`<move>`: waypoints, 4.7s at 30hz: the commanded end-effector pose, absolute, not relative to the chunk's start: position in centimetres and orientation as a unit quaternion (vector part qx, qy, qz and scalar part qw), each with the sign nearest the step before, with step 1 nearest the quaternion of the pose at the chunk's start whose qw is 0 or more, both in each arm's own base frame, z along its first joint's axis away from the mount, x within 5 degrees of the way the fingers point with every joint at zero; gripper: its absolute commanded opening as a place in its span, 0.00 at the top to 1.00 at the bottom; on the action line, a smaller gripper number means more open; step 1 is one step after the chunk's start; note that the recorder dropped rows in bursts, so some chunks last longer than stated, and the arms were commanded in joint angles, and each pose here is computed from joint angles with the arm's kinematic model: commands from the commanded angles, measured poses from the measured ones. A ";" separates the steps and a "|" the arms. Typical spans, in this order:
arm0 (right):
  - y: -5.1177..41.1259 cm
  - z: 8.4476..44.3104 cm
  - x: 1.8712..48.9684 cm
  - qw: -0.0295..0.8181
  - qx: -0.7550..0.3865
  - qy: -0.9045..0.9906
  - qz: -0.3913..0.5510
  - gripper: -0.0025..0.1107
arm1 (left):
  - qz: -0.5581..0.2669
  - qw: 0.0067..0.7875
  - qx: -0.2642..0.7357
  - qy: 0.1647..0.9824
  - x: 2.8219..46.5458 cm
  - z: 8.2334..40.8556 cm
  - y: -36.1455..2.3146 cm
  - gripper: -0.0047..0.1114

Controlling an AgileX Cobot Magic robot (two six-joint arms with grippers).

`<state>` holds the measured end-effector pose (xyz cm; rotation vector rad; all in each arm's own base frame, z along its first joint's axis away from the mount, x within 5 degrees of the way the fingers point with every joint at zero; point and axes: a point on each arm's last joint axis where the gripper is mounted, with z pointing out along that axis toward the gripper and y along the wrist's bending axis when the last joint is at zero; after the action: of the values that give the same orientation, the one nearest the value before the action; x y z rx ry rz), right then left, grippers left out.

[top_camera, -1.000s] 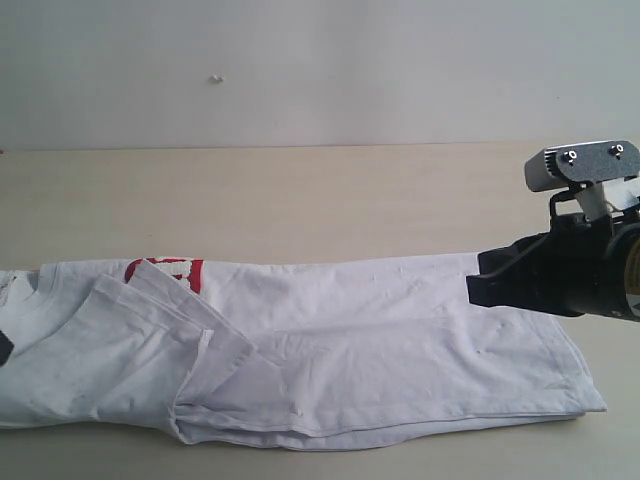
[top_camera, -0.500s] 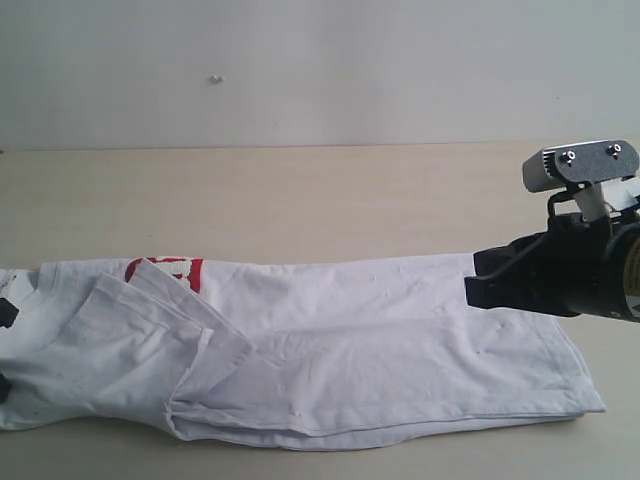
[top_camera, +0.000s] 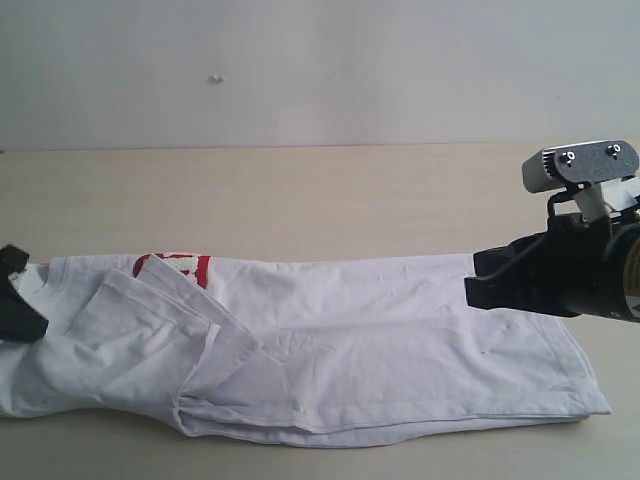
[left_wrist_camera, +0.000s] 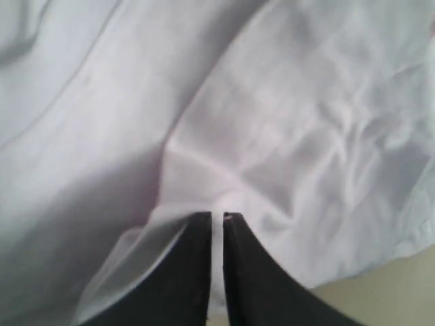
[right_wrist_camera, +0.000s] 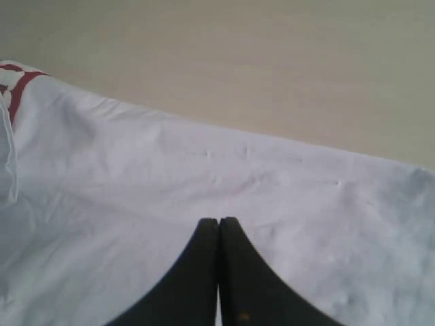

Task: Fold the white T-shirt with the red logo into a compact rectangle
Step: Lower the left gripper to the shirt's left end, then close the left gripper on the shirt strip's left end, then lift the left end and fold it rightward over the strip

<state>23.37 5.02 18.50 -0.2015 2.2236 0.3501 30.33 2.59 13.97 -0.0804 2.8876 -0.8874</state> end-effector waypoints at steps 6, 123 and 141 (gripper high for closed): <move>5.1 18.4 23.1 0.427 -0.084 0.888 0.147 0.98 | -0.247 0.142 -0.069 0.956 30.5 16.0 5.0 0.49; 4.8 27.3 21.2 0.591 -0.058 0.784 0.179 0.98 | -0.470 0.166 0.096 0.862 30.2 19.3 -26.0 0.96; 4.6 27.1 21.1 0.584 -0.049 0.793 0.166 0.98 | -0.560 0.121 0.148 0.806 30.7 19.8 -29.9 0.42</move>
<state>21.14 4.69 26.92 -0.1225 1.8470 0.4029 30.29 -30.12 18.98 0.4099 2.3939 -1.5881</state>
